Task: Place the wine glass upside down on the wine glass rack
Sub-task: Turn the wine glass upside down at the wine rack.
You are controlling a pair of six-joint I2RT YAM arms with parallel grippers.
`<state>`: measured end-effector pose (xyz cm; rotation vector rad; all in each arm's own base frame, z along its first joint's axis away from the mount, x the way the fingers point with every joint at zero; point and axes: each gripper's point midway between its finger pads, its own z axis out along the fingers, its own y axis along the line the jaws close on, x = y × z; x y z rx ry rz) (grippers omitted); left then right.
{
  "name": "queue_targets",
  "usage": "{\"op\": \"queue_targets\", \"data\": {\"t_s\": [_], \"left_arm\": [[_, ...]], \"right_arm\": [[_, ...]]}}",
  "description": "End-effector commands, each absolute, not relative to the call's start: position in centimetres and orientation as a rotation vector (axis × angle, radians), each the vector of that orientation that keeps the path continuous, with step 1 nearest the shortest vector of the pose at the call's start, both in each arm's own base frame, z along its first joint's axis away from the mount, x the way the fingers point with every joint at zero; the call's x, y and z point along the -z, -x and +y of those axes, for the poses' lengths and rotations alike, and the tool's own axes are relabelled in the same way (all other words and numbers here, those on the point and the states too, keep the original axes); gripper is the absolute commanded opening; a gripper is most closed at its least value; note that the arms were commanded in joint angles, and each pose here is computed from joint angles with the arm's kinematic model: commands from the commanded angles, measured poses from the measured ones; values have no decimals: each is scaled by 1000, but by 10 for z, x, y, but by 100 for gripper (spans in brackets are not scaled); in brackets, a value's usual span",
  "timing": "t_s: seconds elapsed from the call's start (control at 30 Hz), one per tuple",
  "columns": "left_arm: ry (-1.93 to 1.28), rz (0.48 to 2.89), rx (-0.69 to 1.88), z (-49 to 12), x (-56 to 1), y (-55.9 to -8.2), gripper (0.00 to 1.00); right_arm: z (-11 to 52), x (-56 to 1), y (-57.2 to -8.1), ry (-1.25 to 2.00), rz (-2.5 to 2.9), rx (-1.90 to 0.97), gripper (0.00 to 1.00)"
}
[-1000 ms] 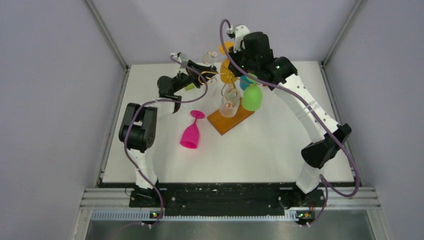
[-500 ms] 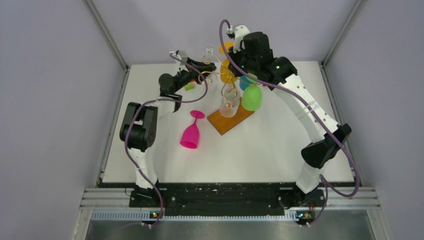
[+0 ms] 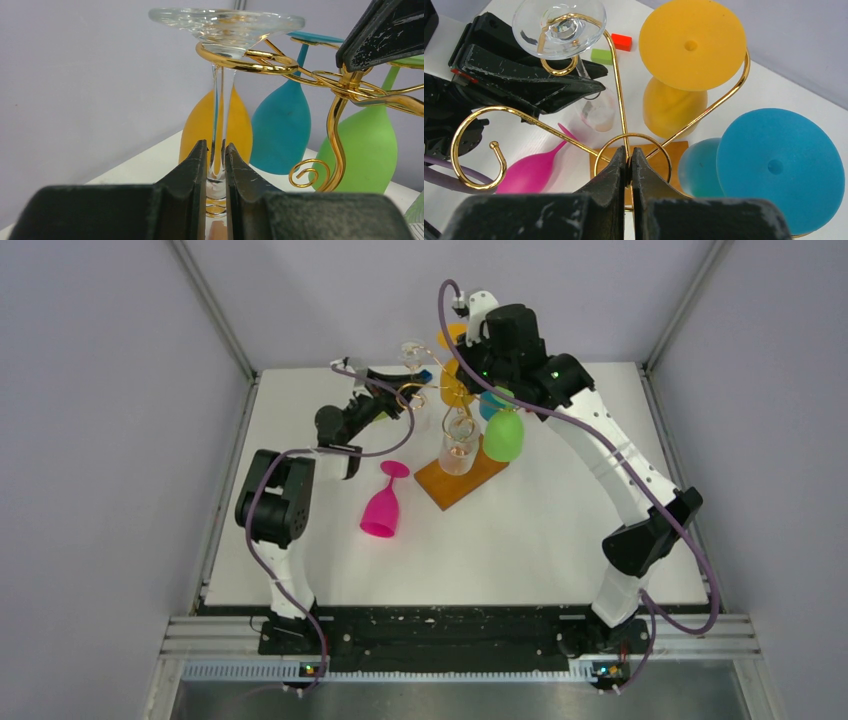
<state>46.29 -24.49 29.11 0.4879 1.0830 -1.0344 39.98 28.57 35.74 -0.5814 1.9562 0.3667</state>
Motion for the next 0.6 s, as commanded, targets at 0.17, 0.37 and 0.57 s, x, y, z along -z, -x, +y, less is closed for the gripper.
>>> {"op": "queue_targets", "data": {"t_s": [0.17,0.37,0.57], "left_arm": [[-506,896,1022,-233,-339,-436,0],[-577,895,1044,-240,-336,-426,0],[-627,881,1036,-242,-338,-417,0]], "right_arm": [[290,-358,-396,610,1953,-377,0],[289,-360,-397,611,1949,-374,0],[290,-360,-397,615,1947,-375,0]]}}
